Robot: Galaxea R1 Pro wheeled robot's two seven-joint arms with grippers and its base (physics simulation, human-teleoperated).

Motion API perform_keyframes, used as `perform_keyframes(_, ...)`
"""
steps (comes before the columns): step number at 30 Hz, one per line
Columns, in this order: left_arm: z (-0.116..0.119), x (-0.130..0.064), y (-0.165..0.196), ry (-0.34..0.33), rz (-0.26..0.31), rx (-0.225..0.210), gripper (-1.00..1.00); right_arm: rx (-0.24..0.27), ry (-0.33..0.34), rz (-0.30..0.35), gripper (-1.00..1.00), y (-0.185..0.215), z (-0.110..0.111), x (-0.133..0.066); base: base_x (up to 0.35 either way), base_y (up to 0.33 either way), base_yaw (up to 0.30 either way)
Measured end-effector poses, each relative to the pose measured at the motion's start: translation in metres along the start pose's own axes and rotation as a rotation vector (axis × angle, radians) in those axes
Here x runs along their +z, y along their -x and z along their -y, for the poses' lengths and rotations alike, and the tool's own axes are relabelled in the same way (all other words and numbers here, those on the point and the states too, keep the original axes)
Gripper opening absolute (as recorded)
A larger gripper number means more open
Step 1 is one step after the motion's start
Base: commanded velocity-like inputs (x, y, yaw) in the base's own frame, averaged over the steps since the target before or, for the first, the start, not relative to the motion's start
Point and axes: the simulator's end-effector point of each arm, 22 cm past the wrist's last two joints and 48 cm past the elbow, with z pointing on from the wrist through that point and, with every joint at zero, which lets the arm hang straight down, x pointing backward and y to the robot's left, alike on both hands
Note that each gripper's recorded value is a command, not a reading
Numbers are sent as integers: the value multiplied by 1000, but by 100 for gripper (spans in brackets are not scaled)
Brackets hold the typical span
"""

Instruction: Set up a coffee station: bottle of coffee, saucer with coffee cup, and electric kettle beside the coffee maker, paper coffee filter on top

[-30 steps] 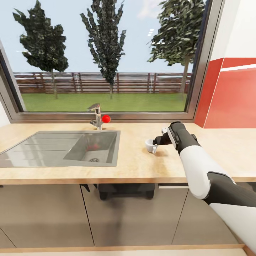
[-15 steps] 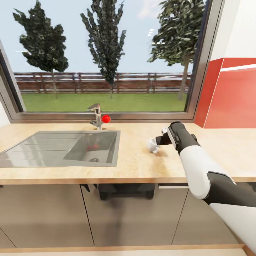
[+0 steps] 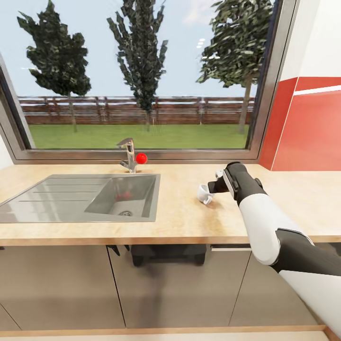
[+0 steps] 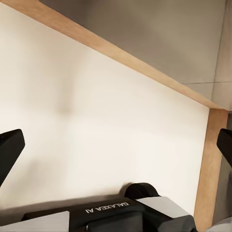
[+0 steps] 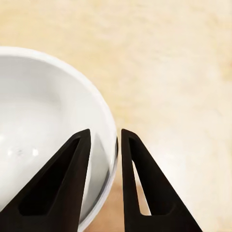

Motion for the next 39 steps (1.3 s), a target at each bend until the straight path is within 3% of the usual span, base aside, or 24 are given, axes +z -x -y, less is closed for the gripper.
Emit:
perform_keyframes(9, 1, 0, 0, -4, 0, 0, 100, 11, 11, 11, -100, 5, -2, -3, 0, 0, 0)
perform_keyframes(22, 2, 0, 0, -7, 0, 0, 100, 3, 6, 125, -100, 60, -10, -41, 0, 0, 0)
perform_keyframes(27, 2, 0, 0, -8, 0, 0, 100, -9, -38, 153, -100, 76, -9, -53, 0, 0, 0)
perform_keyframes(30, 2, 0, 0, -8, 1, 0, 100, -14, -113, 183, -100, 92, -6, -66, 0, 0, 0)
perform_keyframes(39, 2, 0, 0, -8, 1, 0, 100, -19, -143, 202, -100, 103, -6, -75, 0, 0, 0)
